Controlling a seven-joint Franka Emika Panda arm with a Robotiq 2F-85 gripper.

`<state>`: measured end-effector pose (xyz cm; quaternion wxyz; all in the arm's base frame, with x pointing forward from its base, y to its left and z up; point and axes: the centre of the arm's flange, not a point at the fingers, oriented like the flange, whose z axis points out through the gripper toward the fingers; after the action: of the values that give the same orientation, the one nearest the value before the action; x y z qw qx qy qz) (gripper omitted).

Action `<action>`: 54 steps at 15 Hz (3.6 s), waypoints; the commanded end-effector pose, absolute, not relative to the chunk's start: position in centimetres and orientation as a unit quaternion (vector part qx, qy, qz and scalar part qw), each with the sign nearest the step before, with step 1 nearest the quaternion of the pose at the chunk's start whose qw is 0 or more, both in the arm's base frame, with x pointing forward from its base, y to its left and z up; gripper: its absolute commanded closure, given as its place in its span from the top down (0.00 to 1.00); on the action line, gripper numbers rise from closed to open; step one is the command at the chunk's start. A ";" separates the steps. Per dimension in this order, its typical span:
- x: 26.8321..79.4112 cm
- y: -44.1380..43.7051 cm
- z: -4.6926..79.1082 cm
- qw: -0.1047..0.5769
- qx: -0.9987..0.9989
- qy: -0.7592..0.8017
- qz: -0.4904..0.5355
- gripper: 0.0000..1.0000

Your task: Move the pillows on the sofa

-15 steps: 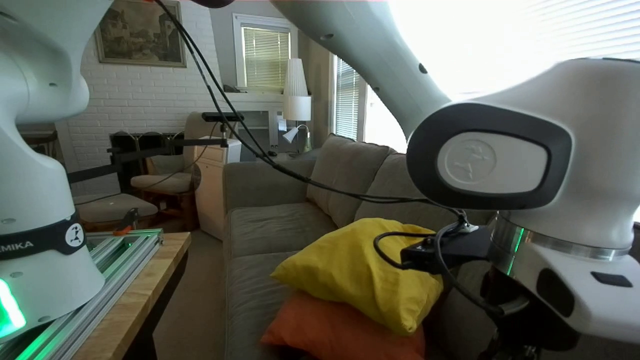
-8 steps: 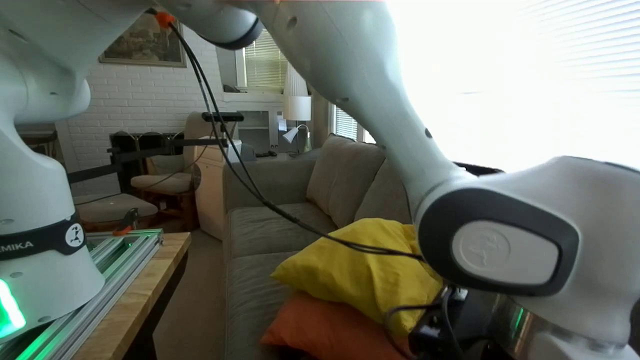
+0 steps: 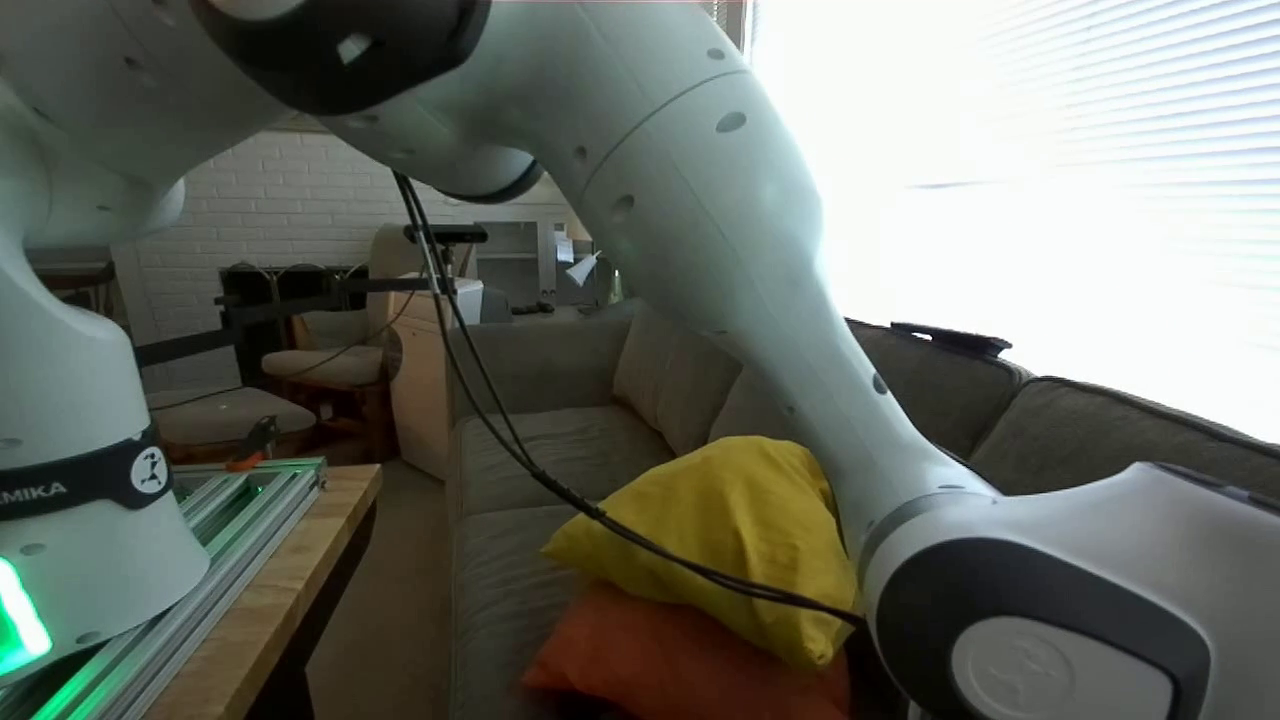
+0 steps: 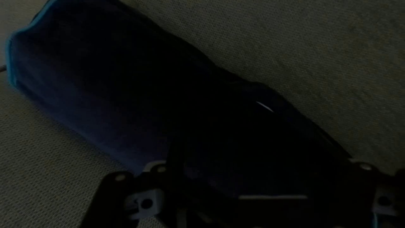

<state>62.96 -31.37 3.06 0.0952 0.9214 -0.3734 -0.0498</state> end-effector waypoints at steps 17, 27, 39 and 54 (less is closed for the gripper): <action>62.3 -35.6 -0.7 0.102 0.994 -0.045 -0.013 1.00; 62.9 -35.8 -3.4 0.137 0.990 -0.019 -0.038 1.00; 63.7 -35.4 -4.7 0.132 0.985 -0.102 -0.046 0.37; 59.0 -32.7 5.6 0.110 0.961 0.231 -0.102 0.02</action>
<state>61.71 -33.62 1.75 0.1018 0.9773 0.1595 -0.0948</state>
